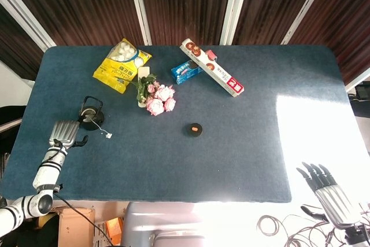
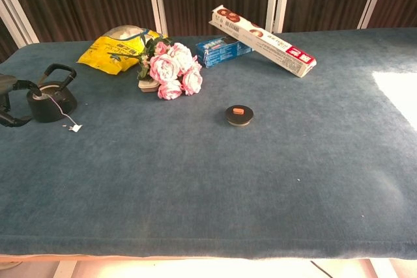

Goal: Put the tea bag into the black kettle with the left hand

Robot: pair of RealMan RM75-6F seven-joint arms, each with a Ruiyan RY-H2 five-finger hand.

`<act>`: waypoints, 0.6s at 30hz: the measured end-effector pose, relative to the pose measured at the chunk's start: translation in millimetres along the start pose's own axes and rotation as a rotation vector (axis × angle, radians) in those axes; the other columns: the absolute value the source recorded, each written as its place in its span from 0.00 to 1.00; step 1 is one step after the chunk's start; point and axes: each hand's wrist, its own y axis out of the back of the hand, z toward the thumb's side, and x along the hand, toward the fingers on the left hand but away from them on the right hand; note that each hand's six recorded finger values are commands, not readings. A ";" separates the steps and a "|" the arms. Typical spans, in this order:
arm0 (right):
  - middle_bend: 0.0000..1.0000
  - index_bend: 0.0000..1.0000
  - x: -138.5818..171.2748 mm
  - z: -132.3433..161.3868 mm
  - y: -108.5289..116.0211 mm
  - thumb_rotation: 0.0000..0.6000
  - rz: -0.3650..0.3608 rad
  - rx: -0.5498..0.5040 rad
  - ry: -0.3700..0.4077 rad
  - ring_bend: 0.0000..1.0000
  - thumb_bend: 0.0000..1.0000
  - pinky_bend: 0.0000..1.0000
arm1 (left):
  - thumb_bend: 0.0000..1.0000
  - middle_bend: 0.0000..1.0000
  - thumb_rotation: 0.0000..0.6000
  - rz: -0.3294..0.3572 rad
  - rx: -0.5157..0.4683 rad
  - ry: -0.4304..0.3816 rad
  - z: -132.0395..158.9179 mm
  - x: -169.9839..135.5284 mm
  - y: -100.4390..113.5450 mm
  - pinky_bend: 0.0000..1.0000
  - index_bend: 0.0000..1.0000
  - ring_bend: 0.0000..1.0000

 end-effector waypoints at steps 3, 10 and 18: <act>0.00 0.00 0.0 0.1 0.1 1.00 -0.001 0.001 0.000 0.00 0.11 0.00 | 0.39 1.00 0.64 -0.009 0.006 0.008 -0.9 3.0 -1.9 1.00 0.21 0.99; 0.00 0.00 -0.9 -0.9 -0.3 1.00 0.001 0.000 -0.004 0.00 0.11 0.00 | 0.39 1.00 0.64 -0.057 0.021 0.022 -3.7 9.5 -11.2 1.00 0.21 0.99; 0.00 0.00 -1.4 -0.6 -0.9 1.00 0.003 0.002 -0.005 0.00 0.11 0.00 | 0.36 1.00 0.64 0.006 -0.015 0.006 -0.3 8.5 4.2 1.00 0.19 0.99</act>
